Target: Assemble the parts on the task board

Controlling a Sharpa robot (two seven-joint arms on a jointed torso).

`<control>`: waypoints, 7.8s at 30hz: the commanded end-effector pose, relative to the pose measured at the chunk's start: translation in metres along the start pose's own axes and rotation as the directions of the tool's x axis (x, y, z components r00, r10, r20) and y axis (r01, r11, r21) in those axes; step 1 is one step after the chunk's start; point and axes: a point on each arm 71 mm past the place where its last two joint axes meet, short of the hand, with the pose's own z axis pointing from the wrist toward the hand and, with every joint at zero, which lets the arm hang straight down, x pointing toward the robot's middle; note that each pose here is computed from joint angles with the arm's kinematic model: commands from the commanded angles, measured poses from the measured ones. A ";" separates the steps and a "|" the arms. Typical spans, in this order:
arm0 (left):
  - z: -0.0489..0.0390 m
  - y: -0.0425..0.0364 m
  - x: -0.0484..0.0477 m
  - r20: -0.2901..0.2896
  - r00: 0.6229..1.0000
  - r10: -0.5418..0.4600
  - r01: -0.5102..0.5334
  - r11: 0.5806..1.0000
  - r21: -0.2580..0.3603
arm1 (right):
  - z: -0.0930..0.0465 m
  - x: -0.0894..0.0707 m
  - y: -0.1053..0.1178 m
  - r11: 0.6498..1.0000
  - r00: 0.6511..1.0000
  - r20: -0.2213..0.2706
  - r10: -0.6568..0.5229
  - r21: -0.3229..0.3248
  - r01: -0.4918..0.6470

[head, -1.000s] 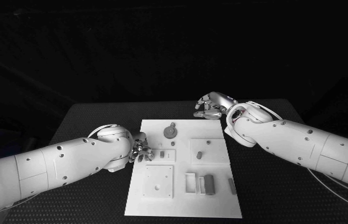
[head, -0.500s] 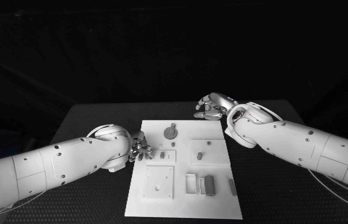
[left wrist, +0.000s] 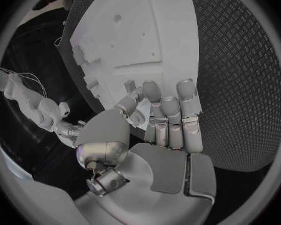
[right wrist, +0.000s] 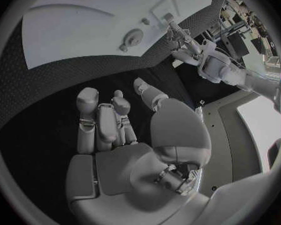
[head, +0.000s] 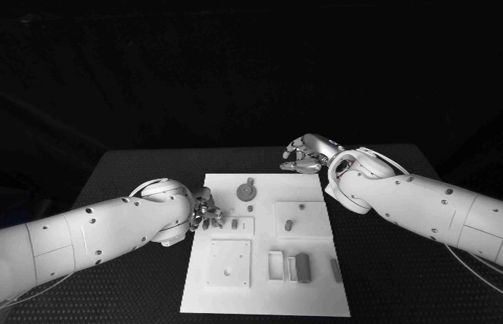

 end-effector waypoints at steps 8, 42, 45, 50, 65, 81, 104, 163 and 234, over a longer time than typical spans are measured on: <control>0.0020 -0.0035 -0.0008 0.013 1.000 0.023 -0.023 1.000 0.000 | 0.000 0.001 0.001 1.000 1.000 -0.009 -0.001 -0.008 0.001; 0.0031 -0.0053 0.0003 0.007 0.997 0.075 -0.075 0.997 -0.003 | 0.000 0.001 0.001 1.000 1.000 -0.011 -0.002 -0.005 0.002; 0.0030 -0.0059 0.0006 0.005 0.997 0.077 -0.077 0.997 -0.001 | 0.000 0.001 0.001 1.000 1.000 -0.011 -0.003 -0.005 0.002; 0.0023 -0.0072 0.0016 0.000 0.997 0.080 -0.080 0.997 0.003 | 0.000 0.001 0.000 1.000 1.000 -0.011 -0.003 -0.004 0.003; 0.0020 -0.0075 0.0019 -0.001 0.997 0.081 -0.081 0.997 0.003 | 0.000 0.001 0.001 1.000 1.000 -0.012 -0.003 -0.005 0.002; 0.0021 -0.0059 0.0025 -0.013 0.996 0.088 -0.088 0.996 -0.004 | 0.000 0.001 0.001 1.000 1.000 -0.013 -0.003 -0.005 0.003; 0.0022 -0.0053 0.0024 -0.012 0.996 0.088 -0.088 0.996 -0.006 | 0.000 0.002 0.001 1.000 1.000 -0.013 -0.002 -0.005 0.002; 0.0041 -0.0035 0.0012 -0.006 0.998 0.056 -0.056 0.998 -0.009 | 0.000 0.001 0.000 1.000 1.000 -0.014 -0.003 -0.001 0.003; 0.0064 -0.0057 0.0032 -0.025 0.997 0.077 -0.078 0.997 -0.008 | 0.000 0.002 0.000 1.000 1.000 -0.017 -0.003 0.000 0.003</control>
